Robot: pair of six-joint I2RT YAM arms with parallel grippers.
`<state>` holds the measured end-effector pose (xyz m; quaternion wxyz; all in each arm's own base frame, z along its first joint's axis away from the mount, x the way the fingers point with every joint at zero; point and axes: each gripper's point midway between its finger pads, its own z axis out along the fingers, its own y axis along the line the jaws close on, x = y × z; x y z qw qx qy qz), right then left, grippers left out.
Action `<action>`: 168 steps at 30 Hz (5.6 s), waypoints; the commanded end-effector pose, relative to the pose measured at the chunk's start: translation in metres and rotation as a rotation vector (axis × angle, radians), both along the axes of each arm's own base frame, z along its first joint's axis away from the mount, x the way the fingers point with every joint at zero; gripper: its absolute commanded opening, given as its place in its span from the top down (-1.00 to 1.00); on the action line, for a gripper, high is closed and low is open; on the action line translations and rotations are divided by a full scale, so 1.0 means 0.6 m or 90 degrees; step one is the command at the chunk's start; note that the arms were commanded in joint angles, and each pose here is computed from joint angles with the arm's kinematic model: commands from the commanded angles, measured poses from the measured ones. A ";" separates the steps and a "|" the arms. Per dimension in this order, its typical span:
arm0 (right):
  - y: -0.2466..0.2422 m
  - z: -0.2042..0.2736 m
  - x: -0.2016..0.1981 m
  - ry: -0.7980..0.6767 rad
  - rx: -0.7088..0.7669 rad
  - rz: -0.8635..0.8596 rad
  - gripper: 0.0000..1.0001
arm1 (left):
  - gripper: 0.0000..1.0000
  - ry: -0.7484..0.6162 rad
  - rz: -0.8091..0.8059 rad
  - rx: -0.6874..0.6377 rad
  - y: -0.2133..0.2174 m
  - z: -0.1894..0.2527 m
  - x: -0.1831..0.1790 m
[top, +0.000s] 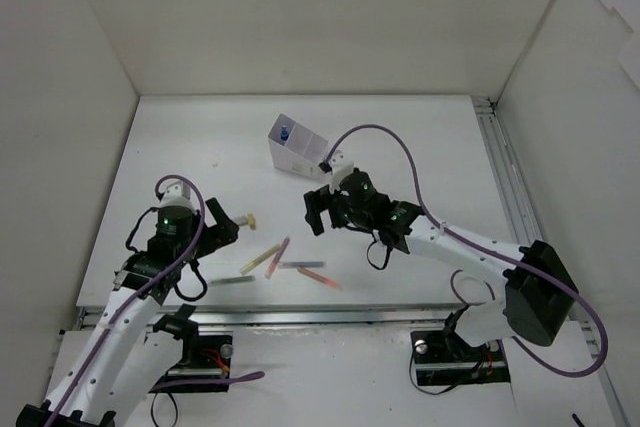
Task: Sort the stationery into containers
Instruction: Pick up the pen from the corner of the board, then place the pen in the storage box, then pick up the pen from the center of the board.
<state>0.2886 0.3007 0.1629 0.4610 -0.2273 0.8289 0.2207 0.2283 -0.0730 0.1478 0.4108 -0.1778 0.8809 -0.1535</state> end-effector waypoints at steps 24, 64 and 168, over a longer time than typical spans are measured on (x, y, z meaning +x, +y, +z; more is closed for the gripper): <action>-0.029 -0.245 -0.226 0.195 -0.274 0.117 -0.31 | -0.99 -0.031 -0.141 -0.029 -0.091 0.021 0.040; 0.040 -0.020 -0.196 -0.005 -0.077 0.239 1.00 | -0.70 -0.098 -0.598 -0.177 -0.310 0.071 -0.022; 0.057 -0.126 -0.103 -0.023 -0.216 0.227 -0.95 | -0.99 -0.172 -0.167 0.091 -0.115 0.190 0.138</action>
